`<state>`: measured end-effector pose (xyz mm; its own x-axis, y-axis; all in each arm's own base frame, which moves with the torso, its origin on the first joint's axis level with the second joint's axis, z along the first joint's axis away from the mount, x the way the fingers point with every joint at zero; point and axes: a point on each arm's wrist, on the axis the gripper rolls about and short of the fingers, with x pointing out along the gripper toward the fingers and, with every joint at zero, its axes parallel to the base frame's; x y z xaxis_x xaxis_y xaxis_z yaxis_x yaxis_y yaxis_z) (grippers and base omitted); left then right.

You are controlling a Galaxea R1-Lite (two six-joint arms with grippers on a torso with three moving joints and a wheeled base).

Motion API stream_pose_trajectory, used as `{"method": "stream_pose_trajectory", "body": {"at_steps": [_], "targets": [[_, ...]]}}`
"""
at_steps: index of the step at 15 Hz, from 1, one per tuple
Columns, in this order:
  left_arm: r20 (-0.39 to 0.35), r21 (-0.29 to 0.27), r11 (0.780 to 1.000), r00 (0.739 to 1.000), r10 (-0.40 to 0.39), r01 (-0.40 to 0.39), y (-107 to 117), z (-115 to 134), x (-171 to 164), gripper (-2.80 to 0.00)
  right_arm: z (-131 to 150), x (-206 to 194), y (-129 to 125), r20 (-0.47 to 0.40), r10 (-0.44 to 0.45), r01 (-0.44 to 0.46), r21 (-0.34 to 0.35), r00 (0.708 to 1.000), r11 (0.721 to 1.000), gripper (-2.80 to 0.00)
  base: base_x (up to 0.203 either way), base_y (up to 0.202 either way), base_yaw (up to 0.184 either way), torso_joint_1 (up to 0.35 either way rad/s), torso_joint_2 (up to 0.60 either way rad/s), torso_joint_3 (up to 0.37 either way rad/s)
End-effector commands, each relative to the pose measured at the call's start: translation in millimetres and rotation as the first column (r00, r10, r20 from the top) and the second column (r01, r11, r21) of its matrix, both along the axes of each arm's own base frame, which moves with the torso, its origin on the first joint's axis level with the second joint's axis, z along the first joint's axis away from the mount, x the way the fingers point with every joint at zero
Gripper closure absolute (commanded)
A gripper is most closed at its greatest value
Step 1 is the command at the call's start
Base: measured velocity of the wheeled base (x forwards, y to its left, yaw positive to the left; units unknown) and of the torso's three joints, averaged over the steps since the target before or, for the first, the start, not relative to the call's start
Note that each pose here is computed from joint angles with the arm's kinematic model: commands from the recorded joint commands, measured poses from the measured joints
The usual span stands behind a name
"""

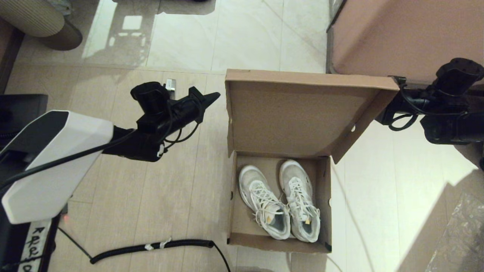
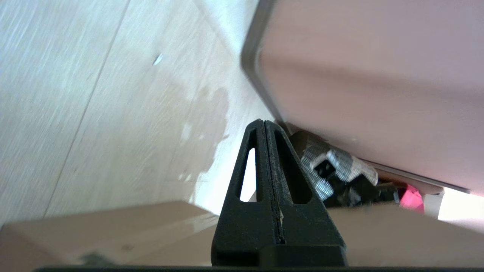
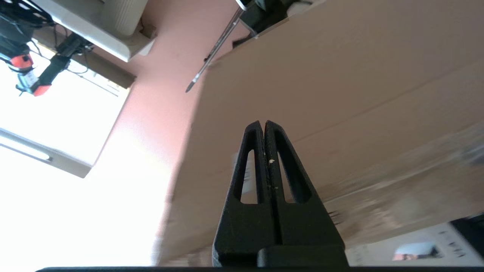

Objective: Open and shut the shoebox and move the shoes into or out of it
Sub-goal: Close the shoe box

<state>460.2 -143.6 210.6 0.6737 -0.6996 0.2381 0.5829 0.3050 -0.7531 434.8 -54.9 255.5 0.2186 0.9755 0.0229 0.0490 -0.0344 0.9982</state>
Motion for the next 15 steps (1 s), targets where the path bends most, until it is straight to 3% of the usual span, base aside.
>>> {"method": "stream_pose_trajectory", "body": {"at_steps": [1, 5, 10, 15], "targets": [[0.04, -0.016, 1.0, 0.999, -0.006, 0.007, 0, 14, -1, 0.0, 14, -30, 6, -0.015, 0.008, -0.008, -0.001, 1.0, 1.0, 0.0, 0.0, 0.0, 0.0, 0.0, 0.0, 0.0], [0.041, -0.018, 0.999, 0.998, -0.049, 0.05, -19, 28, -4, 0.0, 11, -71, 13, -0.089, 0.011, -0.01, 0.013, 0.996, 1.0, 0.0, 0.0, 0.0, 0.0, 0.0, 0.0, 0.0], [0.045, -0.022, 0.983, 0.982, -0.183, 0.184, -79, 38, -36, 0.0, -20, -129, 25, -0.077, 0.015, -0.014, 0.011, 0.997, 1.0, 0.0, 0.0, 0.0, 0.0, 0.0, 0.0, 0.0], [-0.111, 0.028, 0.949, 0.944, -0.31, 0.314, -103, 26, -114, 0.0, -20, -200, 37, -0.03, 0.014, -0.014, 0.002, 0.999, 1.0, 0.0, 0.0, 0.0, 0.0, 0.0, 0.0, 0.0]]}}
